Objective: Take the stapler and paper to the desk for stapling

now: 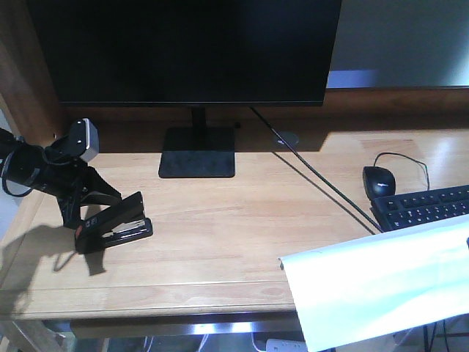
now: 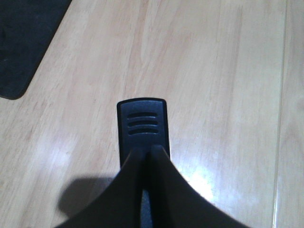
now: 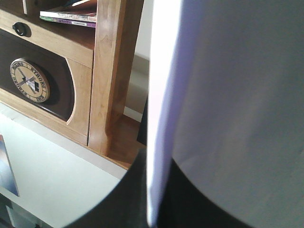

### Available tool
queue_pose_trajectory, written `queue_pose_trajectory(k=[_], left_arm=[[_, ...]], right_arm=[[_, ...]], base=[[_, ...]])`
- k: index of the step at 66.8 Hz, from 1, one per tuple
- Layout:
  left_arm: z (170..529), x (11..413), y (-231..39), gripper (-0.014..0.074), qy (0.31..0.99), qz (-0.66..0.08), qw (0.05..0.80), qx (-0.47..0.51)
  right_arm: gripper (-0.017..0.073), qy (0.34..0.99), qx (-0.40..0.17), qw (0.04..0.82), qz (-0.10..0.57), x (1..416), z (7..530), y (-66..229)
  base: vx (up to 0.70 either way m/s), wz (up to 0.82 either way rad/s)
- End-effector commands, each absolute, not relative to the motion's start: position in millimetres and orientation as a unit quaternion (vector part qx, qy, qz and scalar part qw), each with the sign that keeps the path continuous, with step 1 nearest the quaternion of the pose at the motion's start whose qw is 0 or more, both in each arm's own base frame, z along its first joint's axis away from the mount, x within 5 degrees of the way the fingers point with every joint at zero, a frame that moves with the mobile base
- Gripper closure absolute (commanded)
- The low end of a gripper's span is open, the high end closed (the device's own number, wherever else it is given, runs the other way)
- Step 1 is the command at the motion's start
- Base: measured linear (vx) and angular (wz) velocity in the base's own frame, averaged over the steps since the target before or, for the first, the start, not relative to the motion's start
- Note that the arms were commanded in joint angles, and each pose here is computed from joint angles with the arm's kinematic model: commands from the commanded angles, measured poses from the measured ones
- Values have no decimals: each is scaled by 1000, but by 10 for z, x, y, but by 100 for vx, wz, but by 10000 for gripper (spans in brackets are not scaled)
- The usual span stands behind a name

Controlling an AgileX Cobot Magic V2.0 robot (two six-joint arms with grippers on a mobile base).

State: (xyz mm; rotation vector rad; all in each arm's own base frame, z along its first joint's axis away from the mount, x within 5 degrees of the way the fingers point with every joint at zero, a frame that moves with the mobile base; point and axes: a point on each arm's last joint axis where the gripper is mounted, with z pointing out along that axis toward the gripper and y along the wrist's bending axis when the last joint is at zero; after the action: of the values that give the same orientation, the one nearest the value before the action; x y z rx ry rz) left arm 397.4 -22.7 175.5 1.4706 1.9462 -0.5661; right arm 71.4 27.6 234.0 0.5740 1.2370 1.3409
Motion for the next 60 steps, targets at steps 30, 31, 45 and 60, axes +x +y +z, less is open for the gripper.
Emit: queue_pose_trajectory(k=[30,31,45,60], left_arm=[[2074,3987,-267,601,728,-210,356,548],[2074,3986,-268,601,727,-210,355,548],[2074,3986,-268,601,727,-211,355,548],[2074,3986,-268,601,727,-211,355,548]], right_arm=[[564,510,229,584,589,695,2384,286],[564,510,229,584,589,695,2384,286],[564,510,229,584,589,695,2384,286],[564,510,229,584,589,695,2384,286]], base=[[0,0],[0,0],[0,0],[0,0]])
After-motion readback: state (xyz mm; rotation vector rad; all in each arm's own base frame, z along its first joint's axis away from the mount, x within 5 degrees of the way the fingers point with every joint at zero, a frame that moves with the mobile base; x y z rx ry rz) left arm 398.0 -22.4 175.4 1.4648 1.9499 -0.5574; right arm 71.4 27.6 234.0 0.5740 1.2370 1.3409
